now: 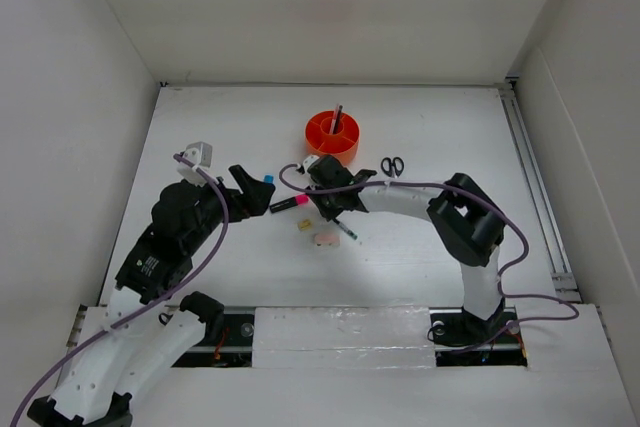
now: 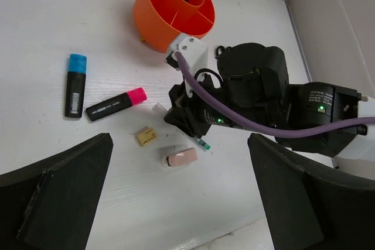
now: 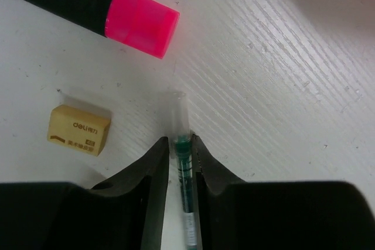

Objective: Sort the stationery into containers
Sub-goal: Pick up the pen from the center of the board, then place the pen in the storage box.

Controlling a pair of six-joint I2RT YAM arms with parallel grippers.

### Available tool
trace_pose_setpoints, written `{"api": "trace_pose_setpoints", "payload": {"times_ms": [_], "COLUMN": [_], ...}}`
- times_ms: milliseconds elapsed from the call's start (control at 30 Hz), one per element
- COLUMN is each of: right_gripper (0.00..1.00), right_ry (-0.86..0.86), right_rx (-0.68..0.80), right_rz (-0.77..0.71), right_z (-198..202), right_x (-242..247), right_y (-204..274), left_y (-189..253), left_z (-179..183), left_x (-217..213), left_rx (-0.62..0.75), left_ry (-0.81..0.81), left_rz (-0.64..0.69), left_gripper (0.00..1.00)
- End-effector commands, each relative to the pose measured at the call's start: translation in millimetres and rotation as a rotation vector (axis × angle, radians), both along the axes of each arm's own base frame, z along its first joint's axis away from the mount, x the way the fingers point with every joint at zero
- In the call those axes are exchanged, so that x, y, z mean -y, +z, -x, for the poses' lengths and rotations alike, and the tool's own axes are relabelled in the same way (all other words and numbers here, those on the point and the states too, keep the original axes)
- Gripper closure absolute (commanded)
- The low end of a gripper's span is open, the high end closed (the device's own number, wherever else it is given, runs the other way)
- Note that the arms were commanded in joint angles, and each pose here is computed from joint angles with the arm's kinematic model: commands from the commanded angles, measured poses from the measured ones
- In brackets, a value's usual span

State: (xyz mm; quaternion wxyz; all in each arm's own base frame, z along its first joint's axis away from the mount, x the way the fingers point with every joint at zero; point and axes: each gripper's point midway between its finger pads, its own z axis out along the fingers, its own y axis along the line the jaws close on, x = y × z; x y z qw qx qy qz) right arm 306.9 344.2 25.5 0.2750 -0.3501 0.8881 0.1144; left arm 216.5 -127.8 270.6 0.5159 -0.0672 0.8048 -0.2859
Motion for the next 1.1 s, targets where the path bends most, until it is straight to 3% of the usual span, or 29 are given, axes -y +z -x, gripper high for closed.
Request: {"api": "trace_pose_setpoints", "payload": {"times_ms": [0, 200, 400, 633, 800, 967, 1067], "right_gripper": [0.75, 1.00, 1.00, 1.00, 1.00, 1.00, 1.00], "right_ry": [-0.025, -0.050, -0.232, -0.385, -0.452, -0.407, -0.290], "right_rx": [-0.014, -0.003, 0.222, 0.381, 0.453, 0.606, 0.661], "right_rz": [0.086, 0.129, 0.128, 0.053, -0.145, -0.553, -0.744], "right_z": [7.0, 4.6, -34.5, -66.7, -89.6, -102.4, -112.6], "right_x": [5.4, 8.2, 24.1, 32.8, 20.0, -1.1, 2.6], "right_y": [-19.3, -26.1, 16.4, 89.2, 165.8, 291.7, 335.6], "left_y": [15.1, 17.2, 17.2, 15.1, 15.2, 13.3, 13.3], "left_z": [1.5, 2.9, 2.0, 0.6, -1.6, -4.3, -5.2], "left_x": [5.7, 5.0, 3.6, 4.4, 1.0, -9.0, -10.7], "left_rx": [0.058, 0.066, 0.067, 0.059, 0.058, 0.042, 0.043], "left_ry": [-0.030, -0.030, -0.021, -0.021, 0.005, 0.070, 0.080], "left_rz": [0.021, 0.025, 0.023, 0.018, 0.020, 0.017, 0.014], "left_gripper": [0.00, 0.00, 0.00, 0.00, 0.00, 0.00, 0.00]}}
